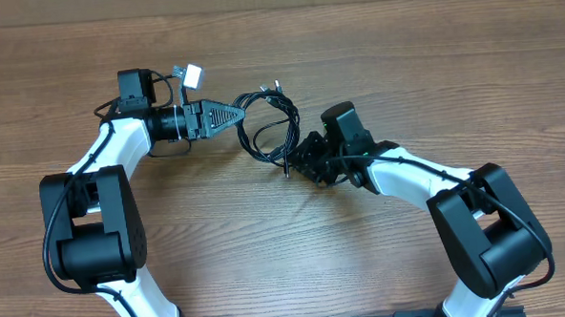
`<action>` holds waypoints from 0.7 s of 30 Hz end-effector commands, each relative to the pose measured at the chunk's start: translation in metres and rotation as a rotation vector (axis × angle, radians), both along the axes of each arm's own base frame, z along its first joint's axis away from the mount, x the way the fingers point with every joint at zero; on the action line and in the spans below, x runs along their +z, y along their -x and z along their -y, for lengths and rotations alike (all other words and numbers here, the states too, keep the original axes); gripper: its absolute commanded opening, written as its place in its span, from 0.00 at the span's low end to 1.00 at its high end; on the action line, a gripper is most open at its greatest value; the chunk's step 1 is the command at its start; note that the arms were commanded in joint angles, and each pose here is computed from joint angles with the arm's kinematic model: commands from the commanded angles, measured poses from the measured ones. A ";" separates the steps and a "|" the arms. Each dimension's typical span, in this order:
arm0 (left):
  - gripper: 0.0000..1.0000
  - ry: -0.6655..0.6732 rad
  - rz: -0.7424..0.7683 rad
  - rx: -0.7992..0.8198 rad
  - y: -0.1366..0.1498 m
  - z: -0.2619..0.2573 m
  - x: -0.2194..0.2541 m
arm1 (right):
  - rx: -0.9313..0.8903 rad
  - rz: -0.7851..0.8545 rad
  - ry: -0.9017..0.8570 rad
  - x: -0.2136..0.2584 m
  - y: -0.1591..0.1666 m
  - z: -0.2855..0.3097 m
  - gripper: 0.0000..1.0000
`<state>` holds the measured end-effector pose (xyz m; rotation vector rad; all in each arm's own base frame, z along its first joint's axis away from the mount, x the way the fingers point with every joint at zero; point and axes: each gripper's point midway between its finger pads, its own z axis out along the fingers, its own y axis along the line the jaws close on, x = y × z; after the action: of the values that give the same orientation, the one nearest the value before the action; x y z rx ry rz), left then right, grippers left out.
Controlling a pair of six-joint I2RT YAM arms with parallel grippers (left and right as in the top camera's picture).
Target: Untangle cables
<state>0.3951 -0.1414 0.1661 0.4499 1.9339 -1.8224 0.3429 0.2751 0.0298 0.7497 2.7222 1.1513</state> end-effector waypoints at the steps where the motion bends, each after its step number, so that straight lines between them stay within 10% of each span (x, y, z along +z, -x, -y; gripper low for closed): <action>1: 0.04 0.040 0.020 -0.023 0.004 0.001 0.004 | -0.002 0.012 0.019 -0.003 -0.001 -0.001 0.09; 13: 0.04 0.040 0.020 -0.023 0.004 0.001 0.004 | 0.099 -0.039 0.045 0.005 0.032 -0.005 0.04; 21: 0.04 0.041 0.003 -0.027 0.005 0.002 0.004 | 0.030 0.255 0.131 0.094 0.031 0.000 0.04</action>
<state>0.3951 -0.1414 0.1662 0.4493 1.9340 -1.8232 0.2991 0.2802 0.0709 0.5877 2.7692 1.0051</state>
